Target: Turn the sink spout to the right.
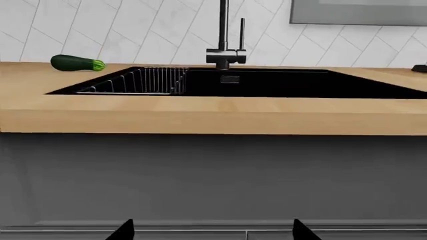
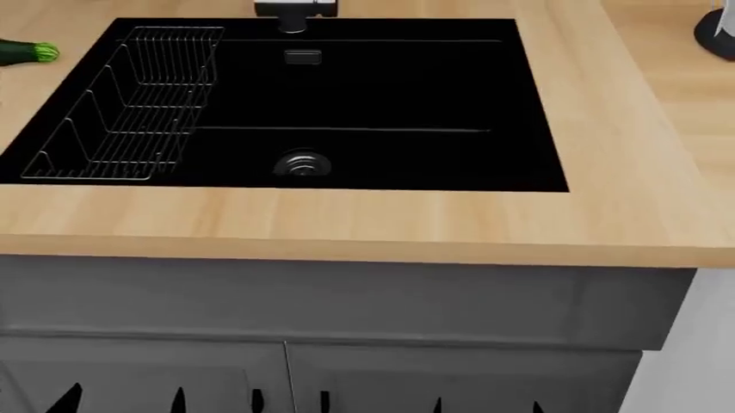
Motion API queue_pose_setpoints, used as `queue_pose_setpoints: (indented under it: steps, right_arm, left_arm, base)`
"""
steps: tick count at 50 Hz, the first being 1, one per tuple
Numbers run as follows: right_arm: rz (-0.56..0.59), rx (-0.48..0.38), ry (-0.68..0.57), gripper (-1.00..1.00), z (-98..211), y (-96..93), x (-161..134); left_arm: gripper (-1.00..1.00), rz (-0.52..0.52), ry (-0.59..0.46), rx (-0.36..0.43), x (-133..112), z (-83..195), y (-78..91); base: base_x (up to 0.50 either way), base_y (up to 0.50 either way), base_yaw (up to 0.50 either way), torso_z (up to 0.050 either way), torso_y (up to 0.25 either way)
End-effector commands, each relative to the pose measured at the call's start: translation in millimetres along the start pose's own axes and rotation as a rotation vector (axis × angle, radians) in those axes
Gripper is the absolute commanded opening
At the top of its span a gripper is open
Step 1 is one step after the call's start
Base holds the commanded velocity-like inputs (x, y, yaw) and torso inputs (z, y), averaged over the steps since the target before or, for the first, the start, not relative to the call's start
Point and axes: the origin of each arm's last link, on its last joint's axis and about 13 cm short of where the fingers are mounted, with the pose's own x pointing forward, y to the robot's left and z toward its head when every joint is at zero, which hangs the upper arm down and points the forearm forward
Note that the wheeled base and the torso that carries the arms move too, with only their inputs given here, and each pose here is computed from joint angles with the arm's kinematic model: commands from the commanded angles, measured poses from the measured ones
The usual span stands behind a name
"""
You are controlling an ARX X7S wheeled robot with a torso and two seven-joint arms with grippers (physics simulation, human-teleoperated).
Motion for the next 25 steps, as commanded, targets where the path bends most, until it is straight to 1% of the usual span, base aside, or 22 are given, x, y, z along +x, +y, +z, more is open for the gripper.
queue_pose_setpoints:
  steps: [1, 16, 18, 19, 20, 21, 22, 23, 24, 25]
  right_arm:
    - [-0.002, 0.002, 0.005, 1.0, -1, -0.2, 0]
    - [-0.011, 0.0, 0.007, 1.0, -1, -0.5, 0]
    - [-0.011, 0.003, 0.008, 1.0, -1, -0.3, 0]
    - [-0.016, 0.012, 0.006, 1.0, 0, -0.6, 0]
    - [-0.013, -0.001, 0.022, 1.0, -1, -0.6, 0]
    - [-0.024, 0.001, 0.027, 1.0, -1, -1.1, 0]
    - [-0.027, 0.008, 0.022, 1.0, 2, -2.0, -1]
    - [-0.031, -0.001, 0.024, 1.0, 4, -2.0, -2]
    - [-0.027, -0.019, 0.049, 1.0, 5, -1.5, -2]
    - [-0.024, -0.017, 0.043, 1.0, 6, -1.5, -1]
  left_arm:
    - [1.0, -0.002, -0.001, 0.0, 0, 1, 0.0]
    - [1.0, 0.0, -0.014, 0.01, 0, 1, 0.7]
    - [1.0, 0.019, -0.012, -0.009, 0, 0, 1.4]
    - [1.0, 0.023, -0.021, -0.008, 0, 1, 1.7]
    - [1.0, -0.006, -0.075, 0.003, -4, 5, 0.6]
    - [1.0, -0.007, -0.068, 0.016, -4, 5, -1.0]
    - [1.0, 0.02, -0.055, 0.052, -3, 2, -1.2]
    - [1.0, -0.003, -0.081, 0.046, -4, 7, -1.5]
    - [1.0, 0.007, -0.098, 0.108, -4, 10, -2.4]
    - [1.0, 0.002, -0.1, 0.081, -4, 12, -2.9]
  base:
    - [0.0, 0.0, 0.0, 0.05, 0.0]
    - [0.0, 0.0, 0.0, 0.05, 0.0]
    - [0.0, 0.0, 0.0, 0.05, 0.0]
    - [0.0, 0.0, 0.0, 0.0, 0.0]
    - [0.0, 0.0, 0.0, 0.0, 0.0]
    - [0.0, 0.0, 0.0, 0.0, 0.0]
    - [0.0, 0.0, 0.0, 0.0, 0.0]
    - [0.0, 0.0, 0.0, 0.0, 0.0]
    - [0.0, 0.0, 0.0, 0.0, 0.0]
    - [0.0, 0.0, 0.0, 0.0, 0.0]
